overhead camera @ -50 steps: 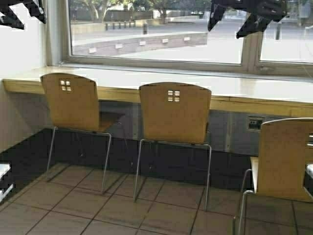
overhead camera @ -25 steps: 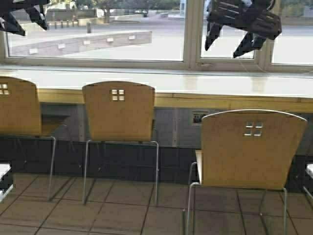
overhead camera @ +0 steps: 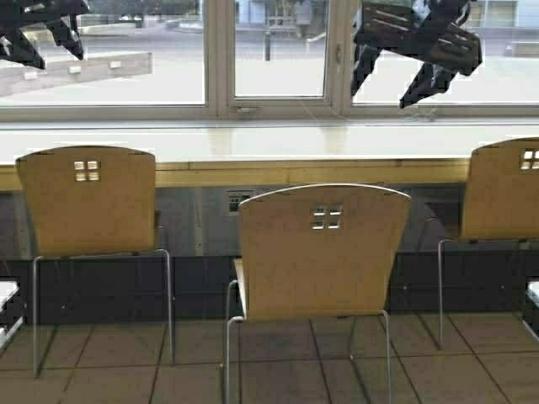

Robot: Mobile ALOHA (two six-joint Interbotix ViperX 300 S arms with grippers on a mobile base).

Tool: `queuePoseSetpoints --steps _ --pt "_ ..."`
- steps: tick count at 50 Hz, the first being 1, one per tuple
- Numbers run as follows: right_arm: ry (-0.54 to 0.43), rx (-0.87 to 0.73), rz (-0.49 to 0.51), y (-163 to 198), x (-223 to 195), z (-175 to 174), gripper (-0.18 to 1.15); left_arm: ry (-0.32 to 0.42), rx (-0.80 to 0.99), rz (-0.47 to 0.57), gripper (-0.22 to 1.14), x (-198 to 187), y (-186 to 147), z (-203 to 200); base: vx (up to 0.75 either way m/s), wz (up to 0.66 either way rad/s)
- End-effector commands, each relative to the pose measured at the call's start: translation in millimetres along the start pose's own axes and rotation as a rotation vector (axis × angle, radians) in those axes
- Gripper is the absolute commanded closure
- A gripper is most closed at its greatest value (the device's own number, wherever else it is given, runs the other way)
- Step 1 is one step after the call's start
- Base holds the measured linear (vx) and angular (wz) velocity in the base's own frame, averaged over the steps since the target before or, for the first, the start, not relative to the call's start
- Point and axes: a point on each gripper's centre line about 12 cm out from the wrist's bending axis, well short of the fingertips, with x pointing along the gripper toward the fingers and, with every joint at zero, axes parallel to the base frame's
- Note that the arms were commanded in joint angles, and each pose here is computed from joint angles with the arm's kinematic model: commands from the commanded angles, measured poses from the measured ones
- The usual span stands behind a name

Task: Push the chairs under the table

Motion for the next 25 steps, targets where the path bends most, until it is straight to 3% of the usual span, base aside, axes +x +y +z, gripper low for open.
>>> queuePoseSetpoints --steps 1,13,25 --pt "-0.024 0.009 0.011 4 -4 9 -0.03 -0.01 0.0 0.0 0.07 2 -1 6 0.09 -0.28" --pt "0.008 0.049 0.014 4 2 4 -0.03 0.061 -0.005 0.014 0.07 18 1 -6 0.11 -0.27" --pt "0.018 0.064 0.028 10 3 5 -0.03 0.063 0.015 0.008 0.07 17 0 -4 0.15 -0.17"
